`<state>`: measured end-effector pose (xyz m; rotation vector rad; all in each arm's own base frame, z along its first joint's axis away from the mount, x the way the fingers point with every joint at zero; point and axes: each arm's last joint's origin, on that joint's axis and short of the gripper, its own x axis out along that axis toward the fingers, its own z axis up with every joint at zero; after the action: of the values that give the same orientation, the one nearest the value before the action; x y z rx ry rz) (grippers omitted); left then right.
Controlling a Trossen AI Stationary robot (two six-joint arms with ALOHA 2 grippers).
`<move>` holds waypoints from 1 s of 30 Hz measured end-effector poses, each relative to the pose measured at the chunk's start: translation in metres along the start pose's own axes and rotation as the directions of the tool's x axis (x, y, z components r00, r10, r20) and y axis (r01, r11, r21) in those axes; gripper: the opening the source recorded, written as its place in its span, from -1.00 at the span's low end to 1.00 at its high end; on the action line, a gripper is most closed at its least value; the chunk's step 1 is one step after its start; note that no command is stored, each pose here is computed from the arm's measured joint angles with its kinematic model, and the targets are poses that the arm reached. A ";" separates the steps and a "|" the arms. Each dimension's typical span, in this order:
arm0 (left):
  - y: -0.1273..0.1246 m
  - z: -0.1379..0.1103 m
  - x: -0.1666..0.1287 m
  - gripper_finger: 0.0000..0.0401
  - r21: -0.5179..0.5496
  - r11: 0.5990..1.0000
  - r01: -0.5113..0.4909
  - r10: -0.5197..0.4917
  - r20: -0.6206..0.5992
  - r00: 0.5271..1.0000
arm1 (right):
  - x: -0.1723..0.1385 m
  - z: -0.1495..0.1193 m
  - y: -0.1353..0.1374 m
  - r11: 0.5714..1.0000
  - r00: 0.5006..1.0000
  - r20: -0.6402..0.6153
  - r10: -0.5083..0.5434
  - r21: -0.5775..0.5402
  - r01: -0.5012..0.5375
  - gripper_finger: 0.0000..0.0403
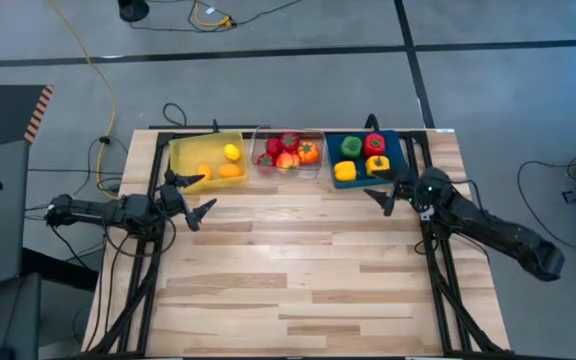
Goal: Sort produce into baskets
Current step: Return to Home Position
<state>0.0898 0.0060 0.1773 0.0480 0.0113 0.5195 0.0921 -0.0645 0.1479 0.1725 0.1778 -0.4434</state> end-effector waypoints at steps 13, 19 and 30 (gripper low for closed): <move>0.002 0.000 0.000 0.94 0.062 0.997 -0.052 0.052 -0.004 0.999 | 0.006 -0.010 -0.003 0.999 0.992 -0.117 -0.041 0.030 0.045 0.89; 0.001 -0.002 0.000 0.94 0.093 0.995 -0.045 0.046 -0.018 0.999 | 0.006 -0.010 -0.003 0.999 0.993 -0.117 -0.035 0.028 0.039 0.89; -0.004 -0.002 0.000 0.94 0.075 0.987 0.140 -0.139 -0.015 0.990 | 0.002 -0.003 0.018 0.991 0.991 -0.031 0.131 -0.025 -0.132 0.89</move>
<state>0.0915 0.0024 0.1752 0.1185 0.0440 0.3789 0.1011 -0.0485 0.1465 0.1629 0.2000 -0.3072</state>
